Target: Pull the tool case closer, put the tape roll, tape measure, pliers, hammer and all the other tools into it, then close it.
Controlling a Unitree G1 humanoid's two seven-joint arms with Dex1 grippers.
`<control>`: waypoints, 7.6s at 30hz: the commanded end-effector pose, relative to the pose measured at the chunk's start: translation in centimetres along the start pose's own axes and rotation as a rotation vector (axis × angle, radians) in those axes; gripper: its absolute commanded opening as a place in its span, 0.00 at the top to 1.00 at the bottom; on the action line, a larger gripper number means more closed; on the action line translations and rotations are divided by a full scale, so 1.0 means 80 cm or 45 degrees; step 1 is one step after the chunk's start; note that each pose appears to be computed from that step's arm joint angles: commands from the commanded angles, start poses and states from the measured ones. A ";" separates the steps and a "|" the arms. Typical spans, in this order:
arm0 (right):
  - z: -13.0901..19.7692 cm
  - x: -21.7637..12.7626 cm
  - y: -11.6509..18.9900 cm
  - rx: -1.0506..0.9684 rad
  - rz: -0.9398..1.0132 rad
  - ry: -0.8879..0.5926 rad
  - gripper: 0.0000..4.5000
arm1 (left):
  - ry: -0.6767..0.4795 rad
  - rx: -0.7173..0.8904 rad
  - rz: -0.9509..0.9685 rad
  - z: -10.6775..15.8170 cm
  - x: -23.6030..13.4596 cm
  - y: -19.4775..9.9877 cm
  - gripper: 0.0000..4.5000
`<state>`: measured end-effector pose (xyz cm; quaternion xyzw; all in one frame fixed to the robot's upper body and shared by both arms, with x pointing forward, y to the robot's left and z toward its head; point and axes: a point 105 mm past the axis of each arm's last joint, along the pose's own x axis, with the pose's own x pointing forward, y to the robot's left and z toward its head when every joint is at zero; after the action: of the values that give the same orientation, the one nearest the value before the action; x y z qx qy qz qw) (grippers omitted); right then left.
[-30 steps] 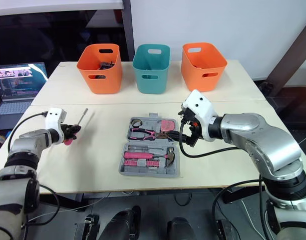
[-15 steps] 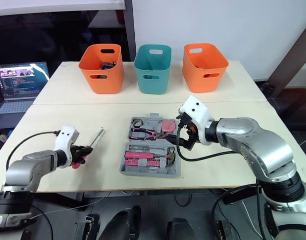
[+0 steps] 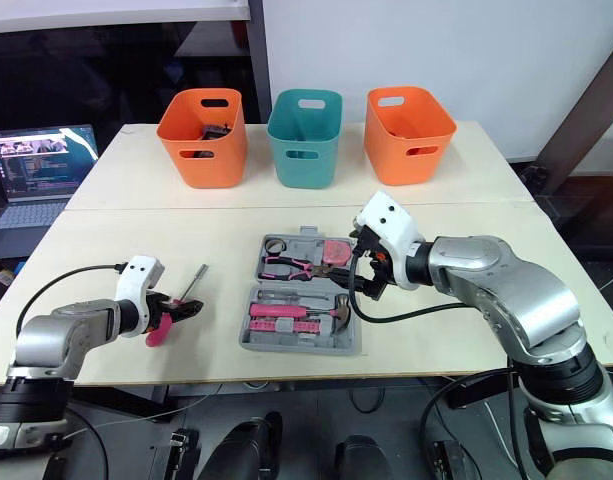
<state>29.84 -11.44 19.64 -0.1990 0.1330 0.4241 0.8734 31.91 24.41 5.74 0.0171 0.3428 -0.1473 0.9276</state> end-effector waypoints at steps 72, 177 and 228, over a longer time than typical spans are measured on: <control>-0.064 -0.079 0.057 0.024 -0.057 0.273 0.00 | 0.759 1.598 -1.011 0.072 -0.014 -0.268 0.91; -0.053 -0.051 0.037 -0.058 0.013 0.287 0.00 | -0.289 1.255 -1.273 -0.027 0.070 -0.216 0.99; -0.155 0.112 -0.053 -0.223 0.051 0.197 0.99 | -0.343 0.846 -0.876 0.062 0.098 -0.149 1.00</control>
<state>37.78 -15.59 4.94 -0.2945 0.2033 0.4049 0.8414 37.75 12.48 4.85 0.1727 0.1634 -0.5137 0.8244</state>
